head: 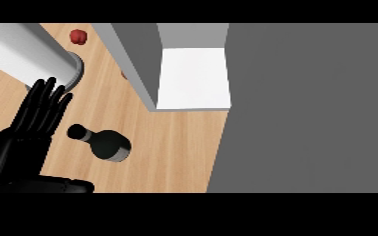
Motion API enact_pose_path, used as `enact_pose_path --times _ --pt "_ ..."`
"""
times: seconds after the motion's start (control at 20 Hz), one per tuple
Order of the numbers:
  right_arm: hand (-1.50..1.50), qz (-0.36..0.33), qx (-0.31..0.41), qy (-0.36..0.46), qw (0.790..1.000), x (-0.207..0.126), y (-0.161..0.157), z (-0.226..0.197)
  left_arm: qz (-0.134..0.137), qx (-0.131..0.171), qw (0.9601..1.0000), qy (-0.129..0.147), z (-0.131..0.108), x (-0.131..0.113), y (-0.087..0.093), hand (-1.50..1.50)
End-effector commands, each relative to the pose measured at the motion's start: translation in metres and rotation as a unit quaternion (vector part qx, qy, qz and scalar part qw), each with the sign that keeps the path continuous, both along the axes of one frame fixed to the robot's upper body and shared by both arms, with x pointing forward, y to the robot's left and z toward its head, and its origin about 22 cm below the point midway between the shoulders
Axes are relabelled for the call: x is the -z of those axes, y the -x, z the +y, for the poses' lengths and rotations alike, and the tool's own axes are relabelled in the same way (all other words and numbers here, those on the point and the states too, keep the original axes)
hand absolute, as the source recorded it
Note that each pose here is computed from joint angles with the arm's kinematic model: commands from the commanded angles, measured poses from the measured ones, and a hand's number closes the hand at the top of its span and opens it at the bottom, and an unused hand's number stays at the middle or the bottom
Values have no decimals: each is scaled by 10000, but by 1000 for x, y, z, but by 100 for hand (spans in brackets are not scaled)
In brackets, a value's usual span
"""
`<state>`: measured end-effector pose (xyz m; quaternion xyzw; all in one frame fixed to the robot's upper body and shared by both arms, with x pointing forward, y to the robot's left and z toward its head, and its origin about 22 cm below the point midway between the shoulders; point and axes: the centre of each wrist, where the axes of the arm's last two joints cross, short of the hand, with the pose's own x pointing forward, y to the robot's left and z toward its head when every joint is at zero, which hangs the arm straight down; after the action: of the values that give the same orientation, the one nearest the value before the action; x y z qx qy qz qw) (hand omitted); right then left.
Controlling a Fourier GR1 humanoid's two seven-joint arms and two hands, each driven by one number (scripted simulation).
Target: Pick up the wine, place it into the cabinet and close the cabinet
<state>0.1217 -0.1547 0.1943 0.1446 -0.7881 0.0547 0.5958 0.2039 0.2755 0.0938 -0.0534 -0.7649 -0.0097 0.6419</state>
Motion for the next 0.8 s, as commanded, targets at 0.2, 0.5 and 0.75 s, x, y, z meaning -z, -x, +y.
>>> enact_pose_path --times 0.2,0.5,0.75 --pt "-150 -410 446 82 9981 -18 35 -13 126 -255 9996 -79 9 49 2 -150" --pt "-150 -563 475 -12 9973 -26 42 -23 315 -357 9986 -220 26 72 15 -150" --pt "-150 -538 376 171 9977 -26 34 -19 355 -289 9988 -146 35 92 0 -150"
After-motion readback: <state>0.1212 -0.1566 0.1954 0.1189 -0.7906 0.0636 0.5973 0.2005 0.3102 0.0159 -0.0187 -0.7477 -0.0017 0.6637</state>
